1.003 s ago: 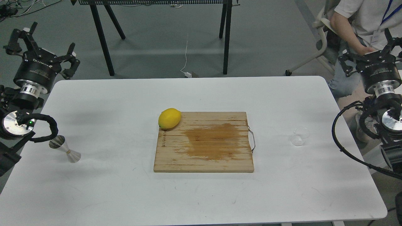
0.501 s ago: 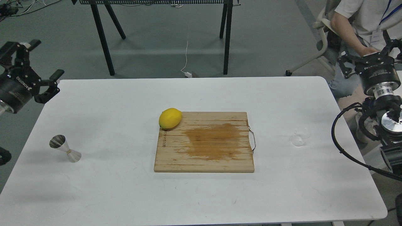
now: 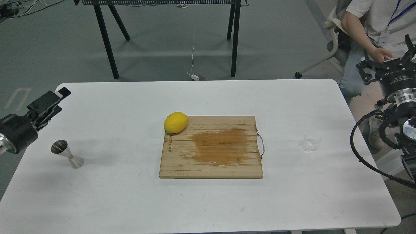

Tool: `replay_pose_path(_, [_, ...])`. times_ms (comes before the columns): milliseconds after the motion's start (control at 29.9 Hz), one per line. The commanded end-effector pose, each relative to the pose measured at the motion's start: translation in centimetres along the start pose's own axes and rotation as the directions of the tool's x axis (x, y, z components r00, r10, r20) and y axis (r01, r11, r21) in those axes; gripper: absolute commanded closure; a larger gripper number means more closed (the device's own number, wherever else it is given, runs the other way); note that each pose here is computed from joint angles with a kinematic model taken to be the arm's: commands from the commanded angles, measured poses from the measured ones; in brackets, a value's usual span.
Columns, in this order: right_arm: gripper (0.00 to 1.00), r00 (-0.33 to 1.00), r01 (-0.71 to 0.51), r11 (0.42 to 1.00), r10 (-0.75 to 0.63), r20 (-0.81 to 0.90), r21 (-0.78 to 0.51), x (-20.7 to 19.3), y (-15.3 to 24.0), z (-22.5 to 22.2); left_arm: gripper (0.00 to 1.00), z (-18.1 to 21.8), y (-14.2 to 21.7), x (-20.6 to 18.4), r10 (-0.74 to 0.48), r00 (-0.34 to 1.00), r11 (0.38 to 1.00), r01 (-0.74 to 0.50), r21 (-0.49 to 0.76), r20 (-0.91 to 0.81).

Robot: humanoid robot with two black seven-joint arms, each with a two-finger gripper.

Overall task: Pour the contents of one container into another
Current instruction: 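Lower the left gripper toward the metal jigger near the table edge, then close the left gripper around the metal jigger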

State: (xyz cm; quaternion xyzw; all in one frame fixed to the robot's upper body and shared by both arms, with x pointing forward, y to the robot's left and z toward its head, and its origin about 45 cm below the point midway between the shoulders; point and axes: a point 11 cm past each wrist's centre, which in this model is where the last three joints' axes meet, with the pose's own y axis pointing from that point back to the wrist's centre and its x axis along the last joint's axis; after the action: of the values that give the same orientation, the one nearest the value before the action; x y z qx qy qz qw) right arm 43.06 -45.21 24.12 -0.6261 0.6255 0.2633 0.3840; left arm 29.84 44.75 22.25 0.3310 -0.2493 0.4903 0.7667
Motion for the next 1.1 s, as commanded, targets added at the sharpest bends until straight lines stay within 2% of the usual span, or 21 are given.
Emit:
replay_pose_path(0, [0.0,1.0,-0.003,1.0,0.003,-0.001,0.003,0.1,0.0,-0.1,0.0,-1.3,1.8,-0.4,-0.014,0.972,1.0,0.01,0.022,0.236])
replay_pose_path(267, [0.0,1.0,0.001,1.0,-0.001,0.003,0.009,0.0,0.0,-0.3,0.0,-5.0,5.5,-2.0,-0.045,0.953,0.991,0.005,0.133,0.298])
replay_pose_path(468, [0.0,1.0,0.004,1.0,-0.004,0.005,0.011,-0.2,-0.1,-0.3,0.0,-8.7,8.2,-2.7,-0.089,0.899,0.976,-0.007,0.218,0.428])
replay_pose_path(635, [0.0,1.0,-0.003,1.0,0.003,0.006,0.009,0.2,0.2,-0.2,0.0,-11.0,9.1,-4.6,-0.163,0.844,0.967,0.034,0.253,0.511])
replay_pose_path(802, [0.0,1.0,-0.004,1.0,0.004,0.006,0.008,0.2,0.3,-0.2,0.0,-12.1,9.0,-6.1,-0.175,0.85,0.961,0.038,0.274,0.497])
replay_pose_path(1069, [0.0,1.0,-0.009,1.0,0.009,0.004,-0.001,0.5,0.5,0.1,0.01,-13.9,8.4,-11.5,-0.257,0.841,0.945,0.116,0.305,0.476])
